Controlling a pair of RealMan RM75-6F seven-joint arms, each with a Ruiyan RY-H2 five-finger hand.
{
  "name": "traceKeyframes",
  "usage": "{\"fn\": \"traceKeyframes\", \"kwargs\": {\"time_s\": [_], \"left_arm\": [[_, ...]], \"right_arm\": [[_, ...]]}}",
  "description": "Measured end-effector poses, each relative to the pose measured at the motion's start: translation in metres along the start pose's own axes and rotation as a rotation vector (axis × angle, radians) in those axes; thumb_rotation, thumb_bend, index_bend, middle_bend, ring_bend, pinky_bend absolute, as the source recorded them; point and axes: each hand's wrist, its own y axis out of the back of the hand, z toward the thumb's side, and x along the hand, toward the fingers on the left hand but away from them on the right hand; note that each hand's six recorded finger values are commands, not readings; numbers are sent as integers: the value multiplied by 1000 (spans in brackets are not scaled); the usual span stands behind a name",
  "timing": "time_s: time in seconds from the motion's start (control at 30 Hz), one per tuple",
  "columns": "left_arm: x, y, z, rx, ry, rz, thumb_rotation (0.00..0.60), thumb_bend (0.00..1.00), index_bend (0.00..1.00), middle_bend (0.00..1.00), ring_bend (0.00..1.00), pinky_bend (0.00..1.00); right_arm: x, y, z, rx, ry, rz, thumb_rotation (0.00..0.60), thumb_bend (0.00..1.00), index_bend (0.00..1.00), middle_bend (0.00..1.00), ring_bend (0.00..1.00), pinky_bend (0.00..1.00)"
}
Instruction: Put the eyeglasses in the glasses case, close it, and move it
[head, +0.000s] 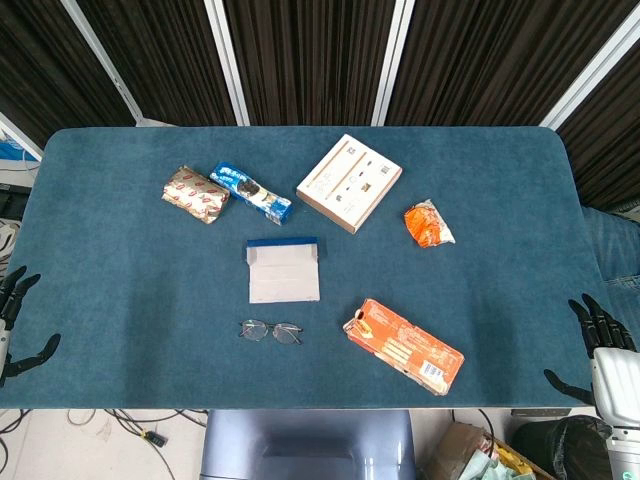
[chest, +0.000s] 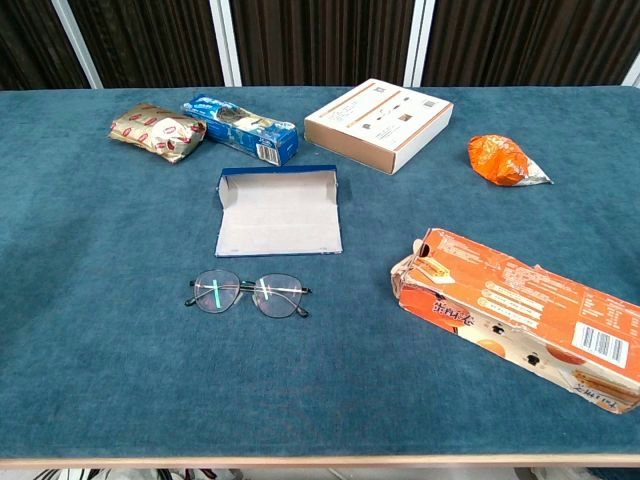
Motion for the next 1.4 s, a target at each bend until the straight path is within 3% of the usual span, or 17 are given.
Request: {"fn": "traceKeyframes", "kwargs": {"time_s": [0.37,0.63,0.83,1.17,1.4], "left_arm": [[0,-5,3,31,-14,-7,600,275,75,6,0,19],[0,-15,14,33,-80,-68,600,275,99,6,0,23],[12,-25,33,29,-148,-177,600,275,153,9,0,30],[65,-56,98,78,-238,-461,600,280,220,10,0,35],[97,-76,149,100,-270,-531,600,294,273,22,0,35]], "right_arm": [[0,-2,0,-10,-7,14,600,218,88,35,117,161],[-1,-5,-1,-32,-24,34,600,219,87,35,117,161],[-1,-5,-1,-31,-28,36,600,218,88,35,117,161],[-1,-4,-2,-36,-26,28,600,218,90,35,117,161],[-1,-5,-2,-34,-32,35,600,219,90,35,117,161]]}}
